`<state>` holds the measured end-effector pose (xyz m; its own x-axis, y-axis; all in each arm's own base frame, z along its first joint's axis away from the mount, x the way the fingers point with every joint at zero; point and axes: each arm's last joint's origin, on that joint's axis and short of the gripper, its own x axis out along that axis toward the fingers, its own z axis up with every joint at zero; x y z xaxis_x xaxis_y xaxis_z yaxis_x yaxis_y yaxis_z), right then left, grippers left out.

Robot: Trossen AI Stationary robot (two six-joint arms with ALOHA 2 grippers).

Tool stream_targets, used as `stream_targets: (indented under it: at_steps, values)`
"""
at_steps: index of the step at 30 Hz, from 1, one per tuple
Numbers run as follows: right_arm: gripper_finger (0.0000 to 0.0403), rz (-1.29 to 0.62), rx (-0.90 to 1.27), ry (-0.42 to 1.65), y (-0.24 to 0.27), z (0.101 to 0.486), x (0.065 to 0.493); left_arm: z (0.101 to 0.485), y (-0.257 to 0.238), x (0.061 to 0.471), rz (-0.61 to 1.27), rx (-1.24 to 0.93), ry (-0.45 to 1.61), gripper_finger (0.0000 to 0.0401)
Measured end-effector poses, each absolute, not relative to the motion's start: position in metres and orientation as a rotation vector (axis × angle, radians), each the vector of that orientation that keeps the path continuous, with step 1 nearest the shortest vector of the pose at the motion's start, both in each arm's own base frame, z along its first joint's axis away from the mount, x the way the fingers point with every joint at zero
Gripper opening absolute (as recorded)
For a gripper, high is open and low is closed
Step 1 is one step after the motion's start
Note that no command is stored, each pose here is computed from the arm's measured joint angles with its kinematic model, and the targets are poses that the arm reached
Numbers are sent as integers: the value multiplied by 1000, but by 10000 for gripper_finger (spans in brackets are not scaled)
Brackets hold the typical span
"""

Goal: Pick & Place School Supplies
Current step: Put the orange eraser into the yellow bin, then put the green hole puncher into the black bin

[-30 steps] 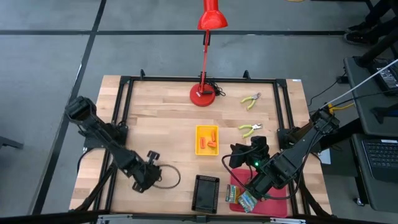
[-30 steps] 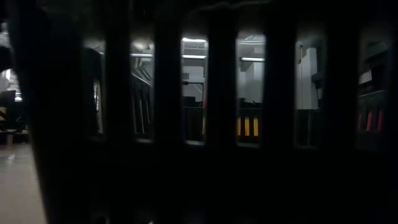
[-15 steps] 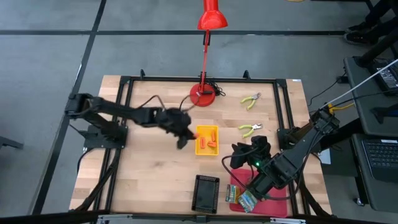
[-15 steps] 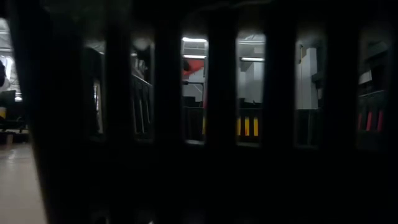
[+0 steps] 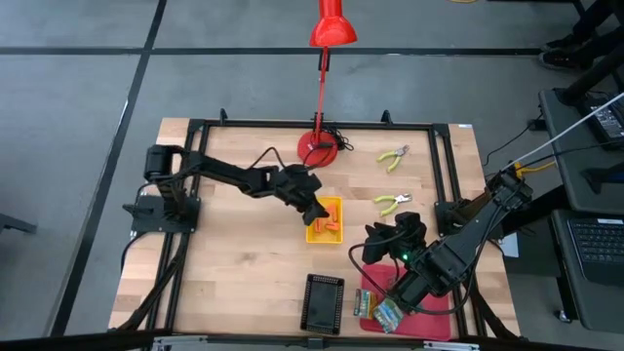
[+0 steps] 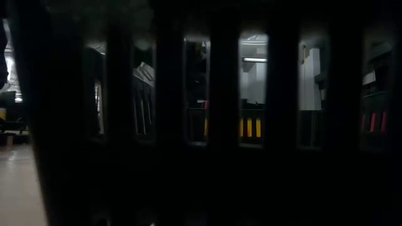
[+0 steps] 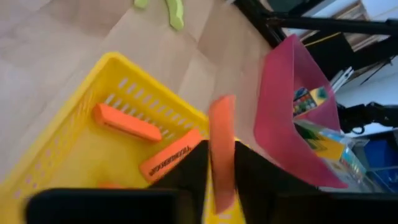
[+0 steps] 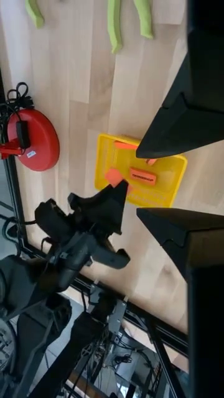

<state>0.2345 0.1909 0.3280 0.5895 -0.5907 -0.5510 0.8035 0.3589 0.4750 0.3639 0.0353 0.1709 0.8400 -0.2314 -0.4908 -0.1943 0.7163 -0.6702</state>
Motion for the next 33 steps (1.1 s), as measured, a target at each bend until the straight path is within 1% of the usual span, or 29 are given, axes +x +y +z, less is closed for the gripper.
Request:
stream_targets:
  at_steps: [6, 8, 10, 12, 14, 16, 18, 19, 21, 25, 28, 30, 33]
  values:
    - [143, -918, 791, 315, 191, 328, 234, 181, 43, 367, -19, -762, 550, 190]
    - [143, -918, 791, 315, 191, 328, 234, 186, 45, 367, -25, -734, 529, 218]
    - [143, -919, 790, 316, 191, 328, 234, 195, 47, 367, -50, -676, 486, 232]
    - [143, -930, 789, 330, 190, 327, 234, 210, 45, 365, -82, -593, 423, 235]
    - [143, -975, 803, 391, 186, 326, 232, 230, 40, 356, -83, -485, 399, 232]
    - [143, -1031, 813, 490, 182, 324, 231, 249, 30, 343, -12, -331, 481, 224]
    - [143, -1054, 809, 603, 176, 321, 232, 261, 17, 325, 109, -138, 650, 213]
    - [143, -1055, 778, 665, 171, 320, 232, 266, 10, 318, 143, -40, 712, 208]
    - [143, -1018, 691, 789, 161, 323, 234, 277, -3, 303, 171, 78, 749, 199]
    - [143, -840, 440, 1086, 125, 332, 244, 301, -21, 284, 188, 101, 668, 187]
    - [143, -730, 349, 1214, 94, 339, 249, 313, -26, 272, 245, 77, 623, 181]
    - [144, -731, 375, 1247, 70, 343, 253, 320, -28, 265, 274, 33, 591, 179]
    - [144, -829, 531, 1277, 28, 341, 254, 326, -33, 258, 326, -53, 549, 176]
